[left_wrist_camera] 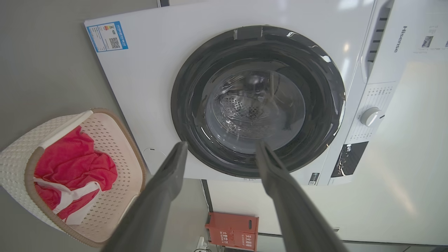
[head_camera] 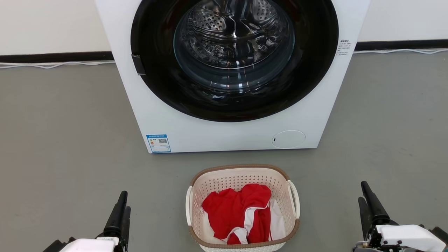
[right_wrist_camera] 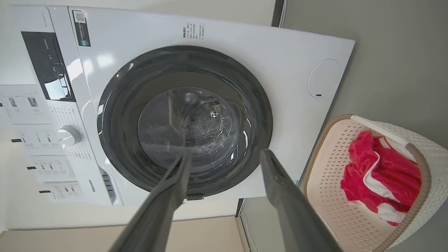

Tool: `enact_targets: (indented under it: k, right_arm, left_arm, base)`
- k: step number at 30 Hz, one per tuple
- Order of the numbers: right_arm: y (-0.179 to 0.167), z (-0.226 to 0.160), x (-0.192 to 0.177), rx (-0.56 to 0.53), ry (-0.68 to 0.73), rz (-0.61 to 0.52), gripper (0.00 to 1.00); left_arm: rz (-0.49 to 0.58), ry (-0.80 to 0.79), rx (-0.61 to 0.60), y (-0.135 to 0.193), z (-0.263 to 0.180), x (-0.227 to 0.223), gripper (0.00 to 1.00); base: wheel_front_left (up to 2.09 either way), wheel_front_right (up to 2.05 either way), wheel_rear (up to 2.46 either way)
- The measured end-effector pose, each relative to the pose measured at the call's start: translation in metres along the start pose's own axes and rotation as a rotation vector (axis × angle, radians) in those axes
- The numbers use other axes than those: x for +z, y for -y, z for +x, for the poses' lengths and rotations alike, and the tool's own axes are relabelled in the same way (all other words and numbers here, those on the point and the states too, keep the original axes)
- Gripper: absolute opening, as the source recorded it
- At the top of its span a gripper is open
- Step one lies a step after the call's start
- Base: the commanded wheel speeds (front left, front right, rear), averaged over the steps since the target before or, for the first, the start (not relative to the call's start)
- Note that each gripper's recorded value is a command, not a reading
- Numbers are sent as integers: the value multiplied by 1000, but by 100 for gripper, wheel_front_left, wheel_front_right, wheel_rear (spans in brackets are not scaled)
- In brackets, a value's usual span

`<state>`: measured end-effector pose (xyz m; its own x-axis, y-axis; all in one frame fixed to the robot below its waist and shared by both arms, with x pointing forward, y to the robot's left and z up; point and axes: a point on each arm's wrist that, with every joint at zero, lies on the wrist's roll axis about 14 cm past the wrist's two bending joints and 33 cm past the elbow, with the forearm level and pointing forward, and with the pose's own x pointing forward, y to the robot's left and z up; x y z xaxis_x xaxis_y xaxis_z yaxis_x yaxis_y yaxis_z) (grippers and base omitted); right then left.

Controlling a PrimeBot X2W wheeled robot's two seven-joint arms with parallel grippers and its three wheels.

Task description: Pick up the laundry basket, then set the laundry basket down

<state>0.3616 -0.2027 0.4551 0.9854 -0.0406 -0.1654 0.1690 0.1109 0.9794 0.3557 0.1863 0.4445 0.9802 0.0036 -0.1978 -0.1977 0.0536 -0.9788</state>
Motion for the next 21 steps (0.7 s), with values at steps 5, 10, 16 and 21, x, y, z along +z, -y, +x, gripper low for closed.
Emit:
enact_targets:
  k: [5, 10, 16, 21]
  right_arm:
    - [-2, 0, -1, 4, 2, -80, 100]
    - [-3, 1, -1, 7, 3, -147, 100]
    - [-7, 1, -2, 19, 4, -239, 100]
    - [-8, 1, -3, 21, 6, -324, 100]
  left_arm:
    - [54, 6, 5, -1, 0, 1, 100]
    - [101, 12, 19, -3, 0, 1, 100]
    - [189, 15, 41, -5, 0, 1, 100]
    - [258, 12, 48, -6, 0, -1, 100]
  base:
    - [0, 0, 0]
    - [0, 0, 0]
    - [0, 0, 0]
    - [0, 0, 0]
